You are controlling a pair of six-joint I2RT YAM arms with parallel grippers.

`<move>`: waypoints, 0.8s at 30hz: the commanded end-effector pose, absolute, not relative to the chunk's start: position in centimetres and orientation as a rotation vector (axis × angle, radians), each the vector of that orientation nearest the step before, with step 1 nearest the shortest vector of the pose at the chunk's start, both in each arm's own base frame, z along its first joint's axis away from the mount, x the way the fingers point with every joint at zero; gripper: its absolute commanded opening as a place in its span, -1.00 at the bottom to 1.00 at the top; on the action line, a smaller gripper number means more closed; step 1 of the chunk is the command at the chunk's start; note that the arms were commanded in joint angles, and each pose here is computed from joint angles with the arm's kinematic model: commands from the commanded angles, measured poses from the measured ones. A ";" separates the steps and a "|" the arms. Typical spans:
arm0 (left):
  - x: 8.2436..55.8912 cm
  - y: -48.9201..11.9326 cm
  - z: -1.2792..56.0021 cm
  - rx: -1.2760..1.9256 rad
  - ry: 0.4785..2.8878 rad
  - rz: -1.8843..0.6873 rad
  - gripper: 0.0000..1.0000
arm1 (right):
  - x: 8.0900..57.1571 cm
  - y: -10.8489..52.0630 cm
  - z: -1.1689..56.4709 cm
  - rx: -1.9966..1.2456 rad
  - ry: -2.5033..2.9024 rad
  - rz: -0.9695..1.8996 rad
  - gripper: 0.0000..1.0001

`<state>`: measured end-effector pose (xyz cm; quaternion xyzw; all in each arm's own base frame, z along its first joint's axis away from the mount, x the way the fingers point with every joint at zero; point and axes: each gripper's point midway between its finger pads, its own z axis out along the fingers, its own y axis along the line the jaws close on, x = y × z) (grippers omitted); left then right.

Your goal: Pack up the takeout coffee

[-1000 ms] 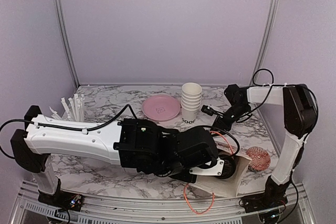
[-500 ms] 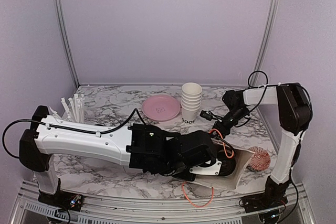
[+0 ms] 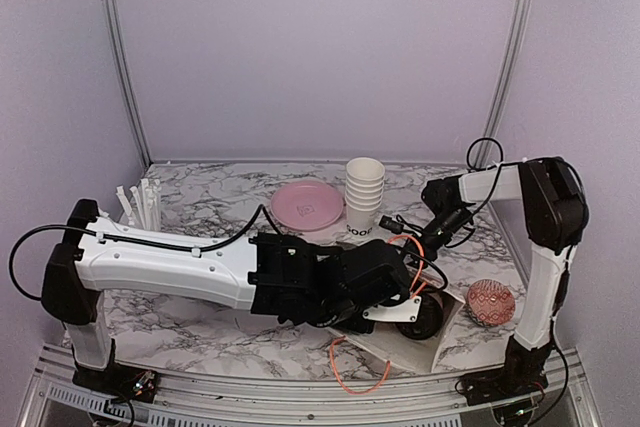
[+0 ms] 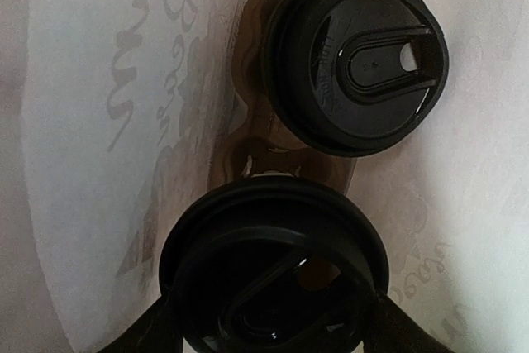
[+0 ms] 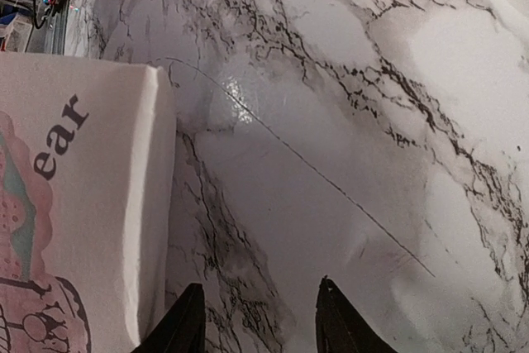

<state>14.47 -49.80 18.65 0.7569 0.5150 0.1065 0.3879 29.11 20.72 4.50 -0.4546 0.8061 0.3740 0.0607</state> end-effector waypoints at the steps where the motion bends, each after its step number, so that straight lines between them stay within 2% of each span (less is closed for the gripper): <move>1: 15.4 -49.8 17.7 1.914 1.317 0.290 0.13 | 29.3 21.6 5.4 -1.389 2.387 1.196 -0.12; 12: 15.0 -50.1 17.8 1.925 1.317 0.189 0.13 | 29.0 22.4 5.1 -1.410 2.381 1.244 -0.14; 24: 14.5 -49.4 18.6 1.905 1.316 0.094 0.13 | 31.3 21.9 8.1 -1.326 2.322 1.297 -0.06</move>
